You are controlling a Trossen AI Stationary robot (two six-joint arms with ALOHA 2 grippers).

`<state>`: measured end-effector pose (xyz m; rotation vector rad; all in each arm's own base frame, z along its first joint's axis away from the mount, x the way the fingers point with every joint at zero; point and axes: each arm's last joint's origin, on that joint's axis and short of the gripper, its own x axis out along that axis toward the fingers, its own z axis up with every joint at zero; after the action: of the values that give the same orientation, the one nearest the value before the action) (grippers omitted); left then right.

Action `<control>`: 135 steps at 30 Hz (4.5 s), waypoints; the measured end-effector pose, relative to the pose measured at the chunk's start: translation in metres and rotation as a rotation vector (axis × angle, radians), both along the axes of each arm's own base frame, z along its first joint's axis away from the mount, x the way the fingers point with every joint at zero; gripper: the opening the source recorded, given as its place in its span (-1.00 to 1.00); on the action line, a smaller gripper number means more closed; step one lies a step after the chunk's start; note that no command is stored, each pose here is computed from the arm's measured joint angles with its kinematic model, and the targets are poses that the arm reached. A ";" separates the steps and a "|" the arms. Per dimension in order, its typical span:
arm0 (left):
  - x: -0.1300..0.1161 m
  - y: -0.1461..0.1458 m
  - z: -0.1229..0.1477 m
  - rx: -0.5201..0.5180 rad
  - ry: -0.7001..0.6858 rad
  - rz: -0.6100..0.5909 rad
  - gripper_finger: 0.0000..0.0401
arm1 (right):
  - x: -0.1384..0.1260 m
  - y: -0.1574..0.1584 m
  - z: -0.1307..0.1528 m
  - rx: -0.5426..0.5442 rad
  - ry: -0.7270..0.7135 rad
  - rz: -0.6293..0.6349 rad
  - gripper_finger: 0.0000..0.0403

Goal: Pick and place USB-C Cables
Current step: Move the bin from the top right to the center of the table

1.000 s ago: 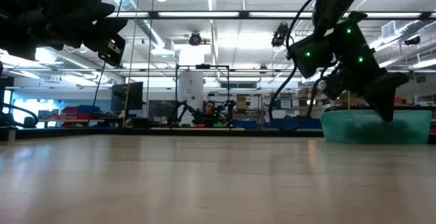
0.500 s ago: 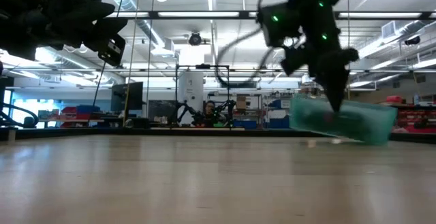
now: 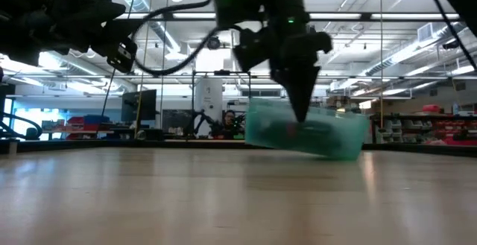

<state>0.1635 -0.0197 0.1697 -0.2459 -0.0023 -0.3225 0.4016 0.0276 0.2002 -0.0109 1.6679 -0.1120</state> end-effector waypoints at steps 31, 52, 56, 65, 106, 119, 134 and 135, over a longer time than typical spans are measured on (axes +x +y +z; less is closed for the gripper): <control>0.000 0.000 0.000 0.001 0.003 0.000 -0.41 | 0.058 0.003 -0.010 0.089 -0.060 -0.025 -0.98; 0.000 0.000 0.000 0.000 0.004 0.000 -0.41 | 0.058 0.008 -0.010 0.068 -0.064 0.058 -0.97; 0.000 0.000 0.000 0.001 0.004 0.000 -0.41 | 0.058 0.008 -0.010 0.067 -0.064 0.059 -0.96; 0.000 0.000 0.000 0.001 0.004 0.000 -0.41 | 0.058 0.008 -0.010 0.057 -0.058 0.104 -0.90; 0.000 0.000 -0.001 0.000 0.009 0.000 -0.41 | 0.059 0.011 -0.010 0.044 -0.074 0.036 -0.88; 0.000 0.000 -0.001 0.000 0.009 0.000 -0.41 | 0.061 0.010 -0.010 0.058 -0.096 0.011 -0.88; 0.000 0.000 -0.001 0.000 0.010 0.000 -0.41 | 0.060 0.010 -0.009 0.062 -0.088 0.071 -0.84; 0.000 0.000 -0.001 0.000 0.011 0.000 -0.41 | 0.060 0.010 -0.007 0.060 -0.092 0.072 -0.81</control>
<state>0.1636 -0.0197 0.1686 -0.2476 0.0087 -0.3208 0.4612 0.0380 0.1931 -0.0202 1.5764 -0.0080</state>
